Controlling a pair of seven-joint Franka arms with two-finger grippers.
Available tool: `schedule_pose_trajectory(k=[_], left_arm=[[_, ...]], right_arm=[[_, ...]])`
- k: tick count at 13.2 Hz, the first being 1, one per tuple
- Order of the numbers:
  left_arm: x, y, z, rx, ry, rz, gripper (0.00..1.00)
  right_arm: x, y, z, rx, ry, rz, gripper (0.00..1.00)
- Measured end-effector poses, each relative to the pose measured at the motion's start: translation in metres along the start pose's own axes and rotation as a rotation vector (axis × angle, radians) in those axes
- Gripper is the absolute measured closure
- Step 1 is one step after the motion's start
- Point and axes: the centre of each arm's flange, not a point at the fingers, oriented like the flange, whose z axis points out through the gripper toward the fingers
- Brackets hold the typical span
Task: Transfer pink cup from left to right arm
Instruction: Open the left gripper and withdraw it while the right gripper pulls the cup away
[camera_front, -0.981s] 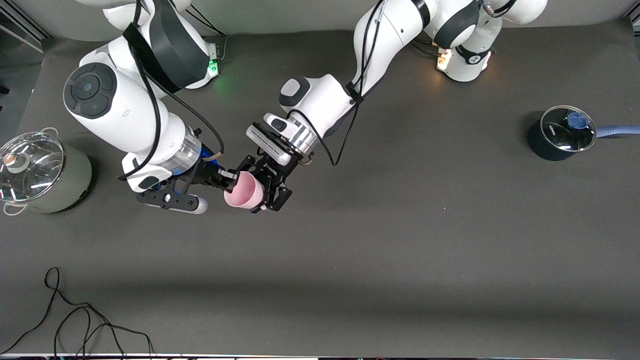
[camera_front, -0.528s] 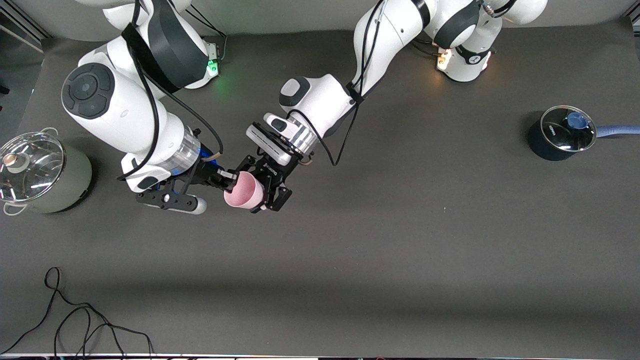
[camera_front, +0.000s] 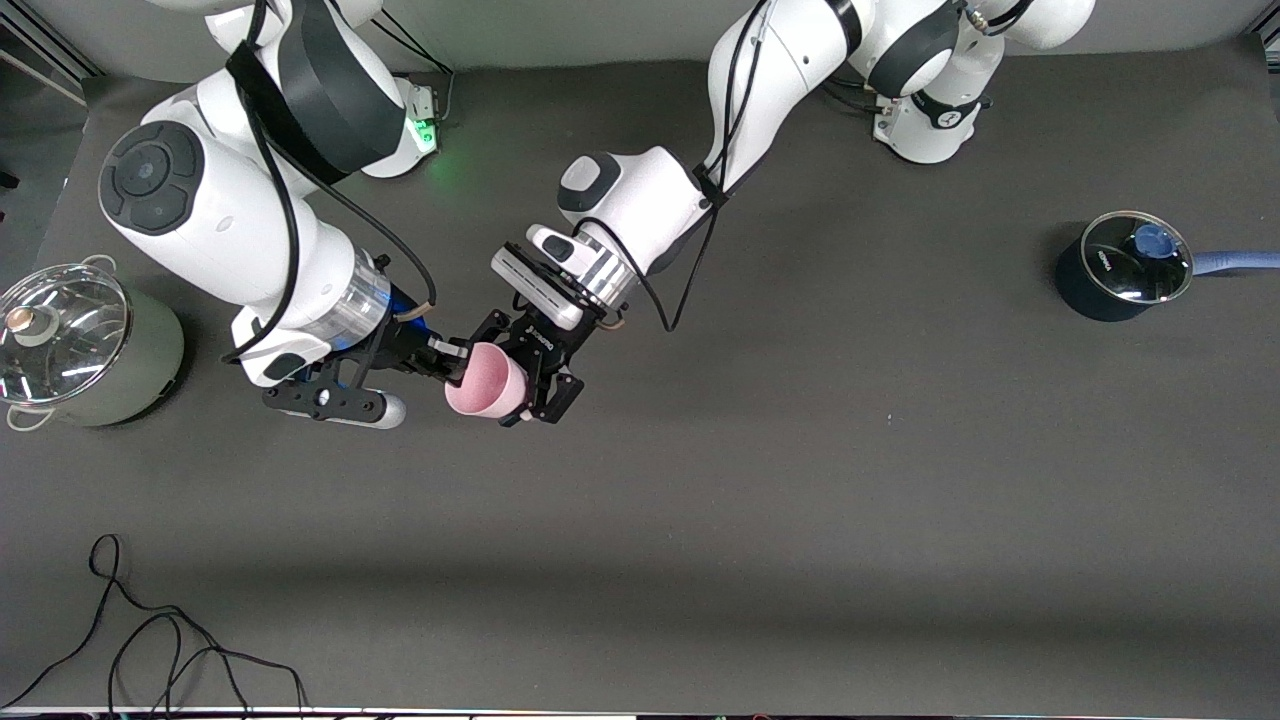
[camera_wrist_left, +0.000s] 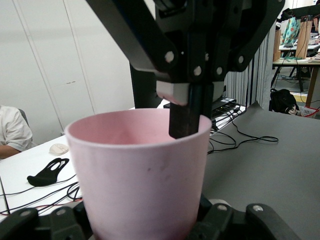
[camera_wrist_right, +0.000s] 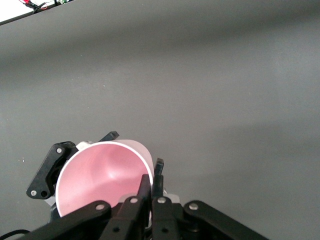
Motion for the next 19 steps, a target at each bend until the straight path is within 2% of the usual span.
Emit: schedule_pose_trajectory(k=[2,6,11,14,16,19], left_arm=[[0.000,0.000,0.000,0.000,0.000,0.000,0.38],[-0.001,-0.004,0.001,0.004,-0.003,0.003,0.00],[-0.008,-0.016,0.003,0.016,-0.019,0.009,0.00],[-0.014,-0.051,0.003,0.040,-0.048,0.027,0.00],[-0.010,-0.077,0.006,0.004,-0.077,0.054,0.00],[-0.003,-0.140,0.016,-0.105,-0.157,0.138,0.00]], right_arm=[[0.000,0.000,0.000,0.000,0.000,0.000,0.96],[0.013,0.016,-0.008,-0.005,0.026,-0.005,0.96],[0.026,0.027,-0.012,0.005,0.057,-0.054,0.96],[0.064,0.089,-0.018,-0.018,0.071,-0.187,0.96],[0.085,0.130,-0.023,-0.038,0.079,-0.300,0.96],[0.102,0.174,-0.030,-0.117,0.087,-0.437,0.96]])
